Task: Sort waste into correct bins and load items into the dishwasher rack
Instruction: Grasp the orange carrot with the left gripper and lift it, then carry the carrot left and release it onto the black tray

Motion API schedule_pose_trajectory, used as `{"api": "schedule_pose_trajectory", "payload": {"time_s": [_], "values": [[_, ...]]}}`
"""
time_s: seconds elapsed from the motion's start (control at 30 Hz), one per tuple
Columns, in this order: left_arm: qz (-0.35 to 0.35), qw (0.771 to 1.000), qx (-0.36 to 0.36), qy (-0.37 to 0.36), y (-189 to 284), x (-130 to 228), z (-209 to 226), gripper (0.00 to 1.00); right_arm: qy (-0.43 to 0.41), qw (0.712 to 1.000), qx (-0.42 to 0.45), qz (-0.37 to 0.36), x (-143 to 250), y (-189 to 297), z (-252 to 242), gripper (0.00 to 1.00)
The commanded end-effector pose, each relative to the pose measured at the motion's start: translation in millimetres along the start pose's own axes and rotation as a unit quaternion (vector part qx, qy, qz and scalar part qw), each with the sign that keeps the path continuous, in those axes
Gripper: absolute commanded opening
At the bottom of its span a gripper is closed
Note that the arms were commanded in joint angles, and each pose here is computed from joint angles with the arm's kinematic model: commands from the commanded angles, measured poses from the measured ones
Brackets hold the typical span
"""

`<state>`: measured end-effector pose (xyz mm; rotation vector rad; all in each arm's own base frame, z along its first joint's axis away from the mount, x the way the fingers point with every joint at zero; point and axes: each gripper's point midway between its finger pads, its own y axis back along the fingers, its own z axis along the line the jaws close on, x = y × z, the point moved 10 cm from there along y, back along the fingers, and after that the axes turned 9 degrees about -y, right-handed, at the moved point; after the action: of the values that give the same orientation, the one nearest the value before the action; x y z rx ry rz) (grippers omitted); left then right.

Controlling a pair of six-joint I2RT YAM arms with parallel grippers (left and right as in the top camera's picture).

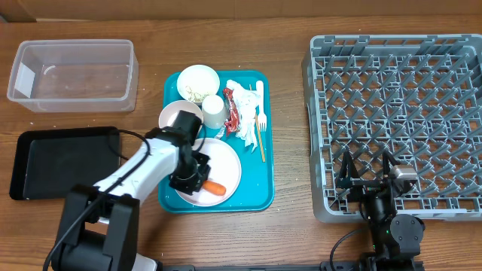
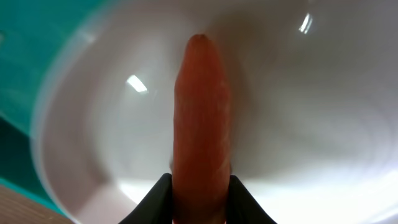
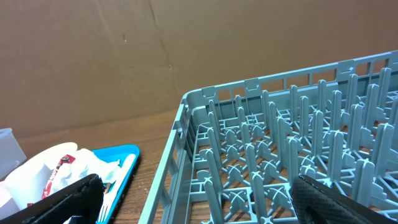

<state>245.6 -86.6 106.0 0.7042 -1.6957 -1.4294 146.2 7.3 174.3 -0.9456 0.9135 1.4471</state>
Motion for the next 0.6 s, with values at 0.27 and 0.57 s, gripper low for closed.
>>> {"api": "schedule_pose_trajectory", "payload": {"time_s": [0.27,0.57], "values": [[0.028,0.99,0.093,-0.098,44,-48,-15,0.04,0.002,1.0,0.002,-0.004,1,0,-1,1.0],[-0.065,0.991,0.068,-0.094,138,-83,-16,0.04,0.002,1.0,0.002,-0.004,1,0,-1,1.0]]}}
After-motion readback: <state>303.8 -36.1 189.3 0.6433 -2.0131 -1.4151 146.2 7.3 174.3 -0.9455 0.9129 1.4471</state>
